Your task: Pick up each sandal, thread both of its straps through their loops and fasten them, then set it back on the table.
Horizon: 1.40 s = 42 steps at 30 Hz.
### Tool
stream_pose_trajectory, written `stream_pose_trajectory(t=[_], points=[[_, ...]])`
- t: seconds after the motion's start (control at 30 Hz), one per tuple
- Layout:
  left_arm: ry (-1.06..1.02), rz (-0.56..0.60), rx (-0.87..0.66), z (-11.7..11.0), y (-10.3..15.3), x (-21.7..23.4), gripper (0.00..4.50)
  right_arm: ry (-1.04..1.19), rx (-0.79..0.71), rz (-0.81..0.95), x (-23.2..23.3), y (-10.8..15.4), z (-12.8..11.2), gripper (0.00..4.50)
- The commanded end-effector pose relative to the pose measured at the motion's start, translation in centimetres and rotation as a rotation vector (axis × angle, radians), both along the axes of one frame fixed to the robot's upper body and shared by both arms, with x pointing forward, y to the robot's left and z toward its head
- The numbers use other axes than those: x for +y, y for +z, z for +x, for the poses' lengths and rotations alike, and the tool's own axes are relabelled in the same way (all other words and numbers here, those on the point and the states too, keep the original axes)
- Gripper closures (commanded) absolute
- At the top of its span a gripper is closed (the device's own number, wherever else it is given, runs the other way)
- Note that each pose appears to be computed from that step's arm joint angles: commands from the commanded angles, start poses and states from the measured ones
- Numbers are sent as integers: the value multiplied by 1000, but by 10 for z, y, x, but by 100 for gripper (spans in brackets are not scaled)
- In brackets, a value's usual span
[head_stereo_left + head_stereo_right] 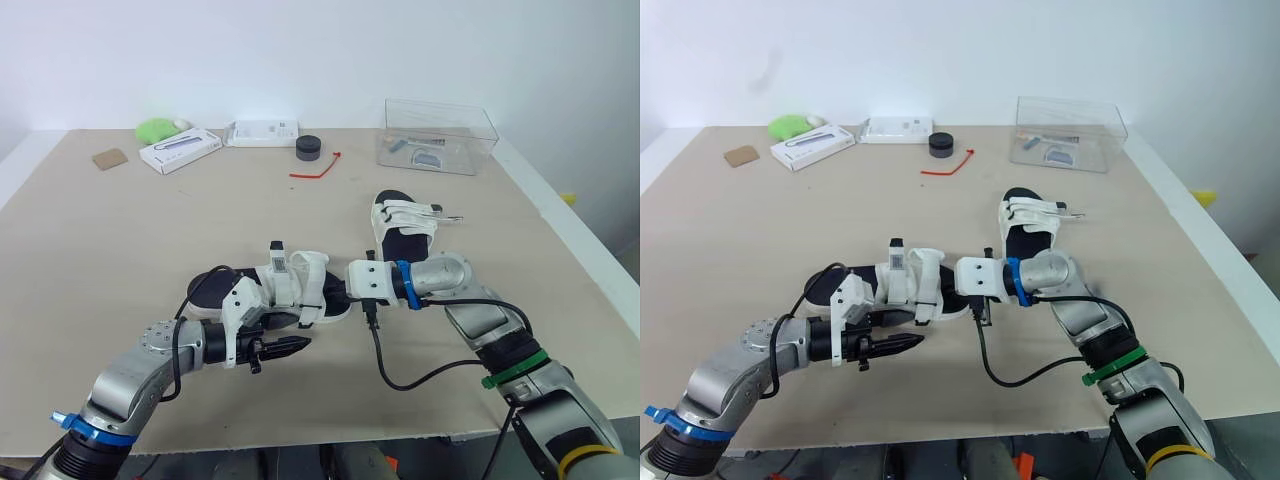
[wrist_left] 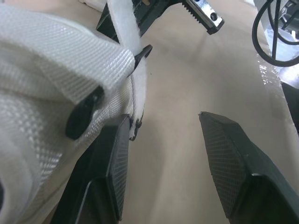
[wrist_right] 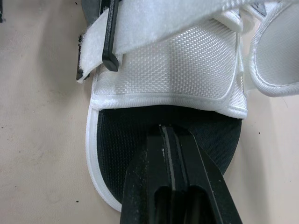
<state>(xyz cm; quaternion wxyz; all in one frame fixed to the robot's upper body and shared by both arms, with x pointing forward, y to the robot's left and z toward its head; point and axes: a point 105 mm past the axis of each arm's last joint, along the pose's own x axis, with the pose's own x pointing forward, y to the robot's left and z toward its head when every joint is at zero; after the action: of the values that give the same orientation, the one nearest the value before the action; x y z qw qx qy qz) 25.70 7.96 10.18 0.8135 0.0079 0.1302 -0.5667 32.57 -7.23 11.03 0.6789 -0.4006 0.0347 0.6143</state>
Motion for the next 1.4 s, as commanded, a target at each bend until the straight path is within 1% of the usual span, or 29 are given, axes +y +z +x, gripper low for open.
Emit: stream_pose_trajectory(t=[0.03, 0.13, 0.2, 0.23, 0.3, 0.33, 0.37, 0.47, 0.7, 0.77, 1.03, 1.07, 1.13, 1.17, 1.2, 1.23, 1.27, 1.3, 1.33, 1.37, 1.4], points=[[-29, -6, -47, 2, 7, -8, 209, -76, 131, -156, -25, -46, -6, 450], [-45, -2, -47, 2, 6, -11, 209, -78, 130, -157, -25, -45, -5, 450], [-60, 11, -45, 2, 4, -11, 279, -79, 130, -159, -26, -45, -5, 450], [-66, 14, -44, 1, 4, -11, 294, -80, 130, -160, -26, -45, -5, 450], [-77, 18, -38, -1, 3, -11, 397, -81, 131, -161, -27, -45, -6, 450], [-82, 19, -34, -3, 2, -10, 434, -82, 132, -161, -27, -45, -6, 450], [-92, 20, -28, -5, 2, -9, 443, -82, 134, -162, -27, -46, -6, 450], [-115, 17, -10, -13, 0, -7, 443, -82, 137, -165, -28, -47, -7, 450], [-215, 18, 52, -46, 1, -5, 443, -78, 141, -167, -27, -47, -8, 450], [-229, 25, 65, -52, 2, -4, 443, -78, 141, -168, -27, -47, -9, 450], [-245, 57, 95, -62, 9, 4, 443, -70, 139, -169, -25, -47, -6, 450], [-252, 70, 91, -63, 10, 5, 398, -69, 138, -169, -24, -47, -6, 450], [-264, 104, 74, -65, 10, 10, 372, -68, 137, -169, -24, -47, -6, 450], [-269, 127, 53, -65, 11, 13, 308, -67, 137, -170, -24, -47, -6, 450], [-278, 165, 15, -64, 12, 17, 300, -66, 137, -171, -24, -47, -6, 450], [-294, 219, -36, -63, 13, 22, 241, -65, 137, -172, -24, -47, -6, 450], [-308, 267, -80, -62, 13, 26, 225, -65, 137, -173, -25, -47, -5, 450], [-325, 314, -122, -62, 13, 30, 173, -64, 137, -173, -25, -47, -5, 450], [-367, 416, -225, -59, 14, 38, 156, -63, 138, -176, -25, -47, -5, 450], [-422, 527, -377, -55, 18, 45, 119, -62, 138, -178, -26, -47, -5, 450], [-467, 594, -509, -50, 23, 47, 119, -59, 138, -181, -26, -48, -5, 450]])
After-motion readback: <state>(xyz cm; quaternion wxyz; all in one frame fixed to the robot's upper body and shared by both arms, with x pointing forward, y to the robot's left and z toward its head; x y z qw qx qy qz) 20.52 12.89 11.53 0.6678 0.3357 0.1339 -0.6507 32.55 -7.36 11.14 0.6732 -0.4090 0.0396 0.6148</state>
